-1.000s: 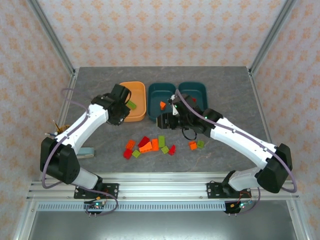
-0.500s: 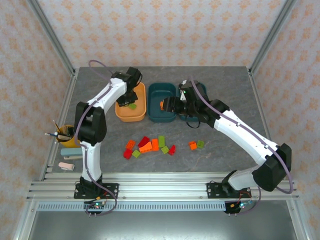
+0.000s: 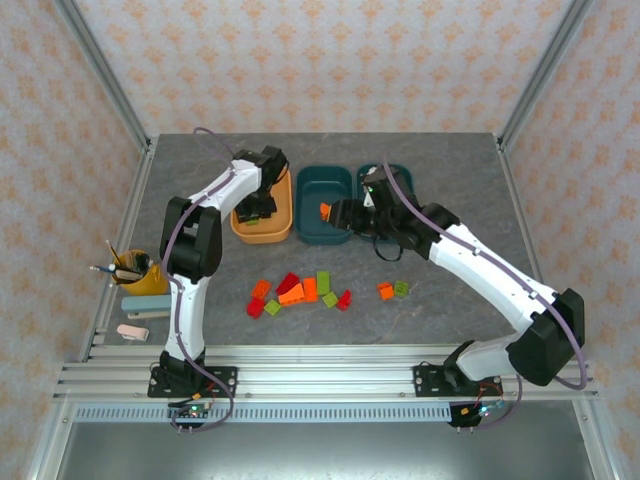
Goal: Sort the legos into containers by color
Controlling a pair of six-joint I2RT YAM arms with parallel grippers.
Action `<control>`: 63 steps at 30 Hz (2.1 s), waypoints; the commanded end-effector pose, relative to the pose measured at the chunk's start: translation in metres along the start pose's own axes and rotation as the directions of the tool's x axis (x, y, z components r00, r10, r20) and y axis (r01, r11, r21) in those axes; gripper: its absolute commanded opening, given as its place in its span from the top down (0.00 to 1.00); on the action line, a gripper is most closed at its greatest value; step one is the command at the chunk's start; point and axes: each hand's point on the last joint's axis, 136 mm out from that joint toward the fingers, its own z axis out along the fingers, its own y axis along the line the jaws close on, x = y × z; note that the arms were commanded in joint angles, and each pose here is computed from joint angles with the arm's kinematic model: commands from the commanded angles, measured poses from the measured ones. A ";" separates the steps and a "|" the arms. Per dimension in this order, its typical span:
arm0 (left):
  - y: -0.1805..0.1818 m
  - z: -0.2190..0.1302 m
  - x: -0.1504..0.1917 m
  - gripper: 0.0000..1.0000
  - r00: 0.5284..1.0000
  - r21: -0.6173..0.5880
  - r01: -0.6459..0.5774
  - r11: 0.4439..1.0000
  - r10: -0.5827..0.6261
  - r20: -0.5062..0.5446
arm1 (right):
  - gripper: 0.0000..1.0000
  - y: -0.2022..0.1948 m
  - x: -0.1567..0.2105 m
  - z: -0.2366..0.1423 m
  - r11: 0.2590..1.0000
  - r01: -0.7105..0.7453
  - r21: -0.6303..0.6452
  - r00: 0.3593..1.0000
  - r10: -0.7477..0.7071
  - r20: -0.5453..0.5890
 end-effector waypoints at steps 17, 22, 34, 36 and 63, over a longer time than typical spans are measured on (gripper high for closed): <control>0.015 -0.112 -0.019 0.35 0.977 0.136 0.015 0.991 -0.043 0.208 | 0.34 -0.079 0.047 -0.029 0.935 0.002 0.355 0.988 0.052 -0.143; -0.003 -0.182 0.022 0.24 0.950 0.321 -0.098 0.942 -0.008 0.311 | 0.31 -0.124 0.133 -0.012 0.892 -0.079 0.445 0.902 0.254 -0.349; -0.016 -0.191 0.168 0.20 0.961 0.613 -0.173 0.771 -0.005 0.277 | 0.18 -0.183 0.159 0.031 0.834 0.052 0.549 0.885 0.217 -0.413; -0.009 -0.187 0.179 0.19 0.964 0.624 -0.162 0.764 -0.015 0.267 | 0.18 -0.189 0.157 0.036 0.826 0.058 0.561 0.882 0.221 -0.416; 0.021 -0.179 0.194 0.19 0.966 0.622 -0.109 0.775 -0.063 0.249 | 0.45 -0.191 0.156 0.050 0.845 0.120 0.521 0.829 0.203 -0.521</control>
